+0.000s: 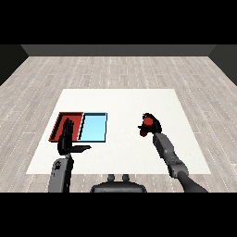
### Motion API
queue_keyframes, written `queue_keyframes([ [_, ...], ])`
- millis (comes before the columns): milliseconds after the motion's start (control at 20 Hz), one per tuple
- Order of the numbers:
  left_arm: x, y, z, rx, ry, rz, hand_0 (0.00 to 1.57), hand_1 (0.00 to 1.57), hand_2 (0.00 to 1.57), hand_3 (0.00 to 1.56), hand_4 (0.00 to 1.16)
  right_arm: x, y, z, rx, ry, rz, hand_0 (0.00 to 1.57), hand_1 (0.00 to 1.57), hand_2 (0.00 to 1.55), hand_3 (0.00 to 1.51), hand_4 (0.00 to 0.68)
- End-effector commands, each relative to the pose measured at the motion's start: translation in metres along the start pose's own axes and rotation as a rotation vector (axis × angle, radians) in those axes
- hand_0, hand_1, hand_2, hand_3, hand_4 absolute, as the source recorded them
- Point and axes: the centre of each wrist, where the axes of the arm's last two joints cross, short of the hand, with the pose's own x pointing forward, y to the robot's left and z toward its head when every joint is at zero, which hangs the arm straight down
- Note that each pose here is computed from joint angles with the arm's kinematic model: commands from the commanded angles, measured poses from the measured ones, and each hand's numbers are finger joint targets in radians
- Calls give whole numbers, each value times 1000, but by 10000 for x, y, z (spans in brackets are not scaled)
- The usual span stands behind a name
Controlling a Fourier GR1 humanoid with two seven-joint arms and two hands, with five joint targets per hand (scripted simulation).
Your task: Pick the red can and put it in the red box
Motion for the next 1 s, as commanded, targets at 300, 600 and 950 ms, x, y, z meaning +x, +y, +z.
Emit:
queue_keyframes([
  [300,-27,-23,-35,-12,-3,-35,0,0,0,0,0,224,-36,-189,10,-35,135,1464,1464,1453,1425,656],
  [600,-92,-41,136,-26,3,1,0,0,0,0,0,218,113,-158,-11,-100,135,1464,1464,1452,1415,660],
  [950,-93,-279,159,-78,44,-38,0,0,0,0,0,423,172,-113,33,-191,122,1435,1435,1435,1406,649],
])
